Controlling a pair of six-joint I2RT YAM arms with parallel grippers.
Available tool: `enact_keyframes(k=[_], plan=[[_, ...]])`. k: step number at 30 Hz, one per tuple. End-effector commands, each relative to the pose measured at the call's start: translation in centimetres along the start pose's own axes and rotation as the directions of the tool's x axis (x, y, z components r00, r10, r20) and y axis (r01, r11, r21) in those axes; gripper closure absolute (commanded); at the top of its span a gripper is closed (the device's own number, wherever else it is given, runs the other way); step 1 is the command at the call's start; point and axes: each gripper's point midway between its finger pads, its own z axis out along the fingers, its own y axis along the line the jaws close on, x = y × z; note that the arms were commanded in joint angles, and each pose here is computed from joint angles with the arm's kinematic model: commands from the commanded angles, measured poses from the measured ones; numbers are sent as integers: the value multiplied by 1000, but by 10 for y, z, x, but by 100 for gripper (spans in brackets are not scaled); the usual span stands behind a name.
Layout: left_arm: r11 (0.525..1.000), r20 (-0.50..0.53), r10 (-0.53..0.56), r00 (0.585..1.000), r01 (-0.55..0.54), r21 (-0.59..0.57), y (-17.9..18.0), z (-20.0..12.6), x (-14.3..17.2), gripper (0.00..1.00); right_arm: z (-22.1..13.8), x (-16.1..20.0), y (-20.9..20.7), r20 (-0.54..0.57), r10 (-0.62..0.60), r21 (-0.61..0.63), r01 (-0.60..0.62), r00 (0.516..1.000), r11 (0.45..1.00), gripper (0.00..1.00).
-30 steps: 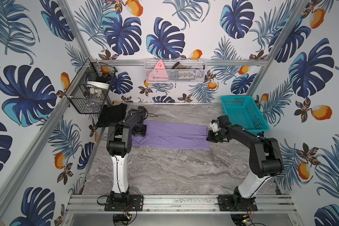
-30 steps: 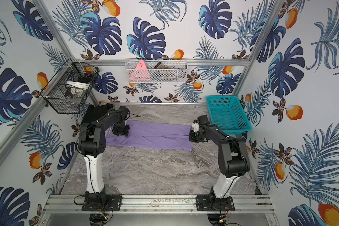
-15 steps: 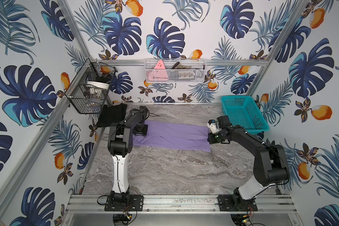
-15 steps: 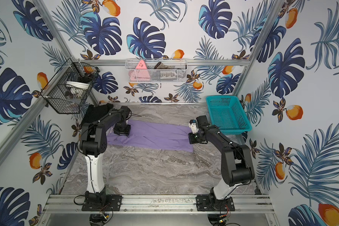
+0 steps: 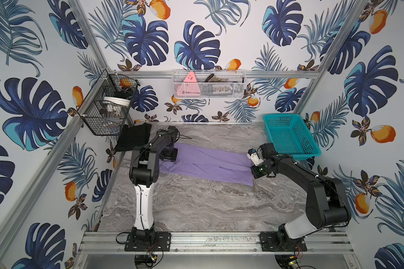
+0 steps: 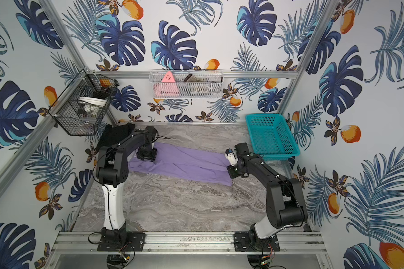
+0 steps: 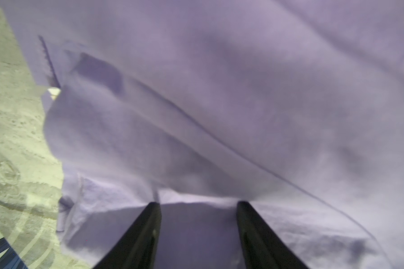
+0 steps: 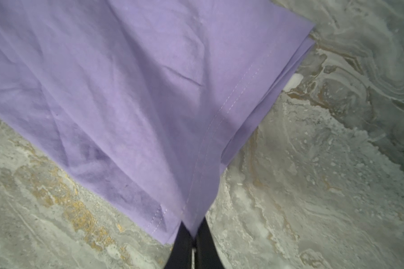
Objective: Fold and stack t-shirts
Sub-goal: Smooth out the T-shirt at the center of the board.
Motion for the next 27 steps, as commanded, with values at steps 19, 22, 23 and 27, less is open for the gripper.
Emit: enact_keyframes(k=[19,22,23,27], plan=[[1000,28,5,1000,-5,0,1,-13,-2,39,9,55,3,-182,-367,49,381,912,923,100],[1000,32,4,999,-4,-1,1,-14,-3,39,10,63,0,-206,-395,58,414,895,908,100],[1000,30,4,1000,-4,0,1,-13,-3,39,10,64,0,-209,-399,58,419,893,906,100],[1000,32,7,999,-7,1,-1,-14,-6,39,5,65,0,-209,-378,69,400,902,914,57]])
